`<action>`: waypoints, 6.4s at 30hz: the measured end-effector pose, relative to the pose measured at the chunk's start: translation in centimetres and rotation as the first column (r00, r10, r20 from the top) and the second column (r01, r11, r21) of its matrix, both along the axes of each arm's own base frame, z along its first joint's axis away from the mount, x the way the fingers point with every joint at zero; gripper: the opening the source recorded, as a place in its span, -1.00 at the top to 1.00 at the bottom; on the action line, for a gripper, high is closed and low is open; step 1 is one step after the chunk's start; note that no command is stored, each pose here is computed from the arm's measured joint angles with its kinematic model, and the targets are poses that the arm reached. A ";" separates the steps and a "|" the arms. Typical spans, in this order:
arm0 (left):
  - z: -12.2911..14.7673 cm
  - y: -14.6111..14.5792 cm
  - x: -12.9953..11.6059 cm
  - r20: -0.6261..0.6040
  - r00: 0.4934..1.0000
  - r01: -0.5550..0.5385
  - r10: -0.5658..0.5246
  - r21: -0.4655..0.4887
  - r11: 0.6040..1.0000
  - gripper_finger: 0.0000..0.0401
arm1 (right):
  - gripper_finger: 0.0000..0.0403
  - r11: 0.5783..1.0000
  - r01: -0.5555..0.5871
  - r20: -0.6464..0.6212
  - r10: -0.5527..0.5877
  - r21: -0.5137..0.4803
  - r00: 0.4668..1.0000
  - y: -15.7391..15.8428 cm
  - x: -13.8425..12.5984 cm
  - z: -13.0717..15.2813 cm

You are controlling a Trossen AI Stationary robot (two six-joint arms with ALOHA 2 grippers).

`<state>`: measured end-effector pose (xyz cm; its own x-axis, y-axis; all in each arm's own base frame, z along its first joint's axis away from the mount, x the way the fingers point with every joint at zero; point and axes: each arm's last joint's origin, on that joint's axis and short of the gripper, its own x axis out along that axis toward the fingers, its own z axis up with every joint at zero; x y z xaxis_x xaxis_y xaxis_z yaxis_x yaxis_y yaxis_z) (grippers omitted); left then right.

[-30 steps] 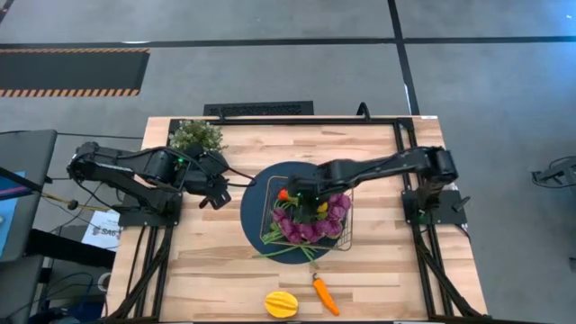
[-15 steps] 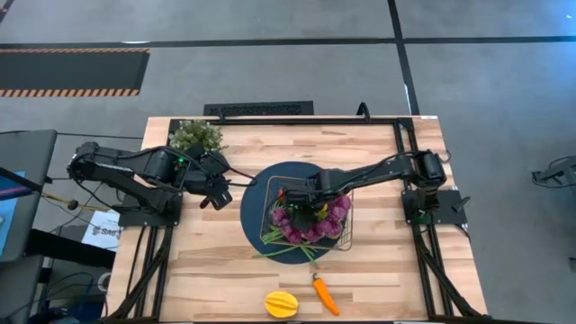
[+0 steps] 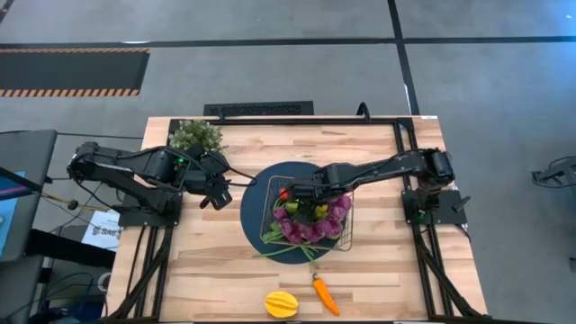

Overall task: Build produce basket
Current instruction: Adjust the gold wire basket

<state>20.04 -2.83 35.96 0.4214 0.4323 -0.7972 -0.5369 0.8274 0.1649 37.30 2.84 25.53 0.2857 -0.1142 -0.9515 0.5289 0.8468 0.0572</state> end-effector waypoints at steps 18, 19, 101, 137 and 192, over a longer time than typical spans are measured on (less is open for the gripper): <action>0.0 0.0 0.0 -0.005 1.000 0.012 -0.012 0.006 1.000 -0.07 | -0.50 0.983 0.179 0.099 -0.175 -0.031 0.980 6.5 -8.7 10.2; 0.0 0.0 0.0 -0.004 1.000 0.012 -0.012 0.006 1.000 -0.07 | -0.50 0.982 0.188 0.107 -0.184 -0.022 0.977 7.2 -9.2 10.3; 0.0 0.0 0.1 0.066 0.991 -0.111 0.116 -0.065 0.992 -0.07 | 0.95 0.909 0.417 -0.066 -0.418 -0.029 0.906 7.0 -9.3 -1.4; 0.0 0.0 0.1 0.062 0.992 -0.105 0.110 -0.071 0.992 -0.07 | 0.70 0.952 0.290 0.016 -0.290 -0.099 0.957 0.1 -6.4 -1.1; 0.0 0.0 0.1 0.058 0.993 -0.100 0.105 -0.072 0.992 -0.07 | -0.05 0.977 0.212 -0.026 -0.212 -0.005 0.977 5.3 -9.1 8.0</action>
